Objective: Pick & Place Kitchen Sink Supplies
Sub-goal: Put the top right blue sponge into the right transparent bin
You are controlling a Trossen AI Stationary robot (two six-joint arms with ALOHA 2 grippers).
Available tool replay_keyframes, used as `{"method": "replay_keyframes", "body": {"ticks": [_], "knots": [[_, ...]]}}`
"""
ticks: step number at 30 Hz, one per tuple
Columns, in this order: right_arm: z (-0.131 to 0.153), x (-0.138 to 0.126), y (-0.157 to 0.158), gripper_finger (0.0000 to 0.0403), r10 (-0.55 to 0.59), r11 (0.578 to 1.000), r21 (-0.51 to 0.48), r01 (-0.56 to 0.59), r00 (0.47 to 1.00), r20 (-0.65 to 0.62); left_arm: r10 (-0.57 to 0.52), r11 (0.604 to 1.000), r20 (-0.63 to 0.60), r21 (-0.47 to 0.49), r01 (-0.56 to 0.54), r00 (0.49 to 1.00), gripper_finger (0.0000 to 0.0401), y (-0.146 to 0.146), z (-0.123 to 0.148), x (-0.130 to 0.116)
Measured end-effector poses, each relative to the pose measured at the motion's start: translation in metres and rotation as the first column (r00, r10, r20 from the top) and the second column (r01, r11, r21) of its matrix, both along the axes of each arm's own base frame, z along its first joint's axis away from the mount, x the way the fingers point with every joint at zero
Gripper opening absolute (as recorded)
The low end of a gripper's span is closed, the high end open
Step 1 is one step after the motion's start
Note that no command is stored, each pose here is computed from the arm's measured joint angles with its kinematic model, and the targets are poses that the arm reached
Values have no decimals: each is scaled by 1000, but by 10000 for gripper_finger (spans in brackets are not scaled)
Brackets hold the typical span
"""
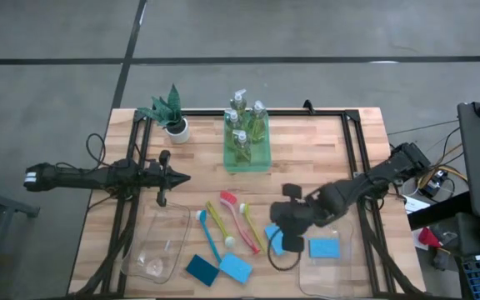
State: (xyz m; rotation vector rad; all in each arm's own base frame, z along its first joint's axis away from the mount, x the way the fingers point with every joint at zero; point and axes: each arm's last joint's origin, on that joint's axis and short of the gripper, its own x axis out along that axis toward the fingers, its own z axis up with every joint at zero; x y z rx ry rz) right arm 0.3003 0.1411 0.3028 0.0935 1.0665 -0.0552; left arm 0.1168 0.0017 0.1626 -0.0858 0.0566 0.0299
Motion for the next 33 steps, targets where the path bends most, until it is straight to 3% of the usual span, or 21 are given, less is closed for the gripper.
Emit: {"method": "replay_keyframes", "body": {"ticks": [6, 17, 23, 33], "knots": [[-17, 23, -17, 86, 46, 996, 77, -44, 999, -18, 0, 1000, 0, 0, 0, 1000, 0, 0, 0, 0], [-84, 58, -24, 196, 151, 988, 13, -151, 969, -198, 0, 1000, 0, 0, 0, 1000, 0, 0, 0, 0], [-122, 64, -18, 204, 243, 970, 92, -225, 915, -324, 1, 1000, 0, 0, -1, 1000, 0, 0, 0, 0], [-161, 69, -16, 186, 293, 955, 85, -285, 855, -427, 0, 1000, 0, 0, 0, 1000, 0, 0, 0, 0]]}}
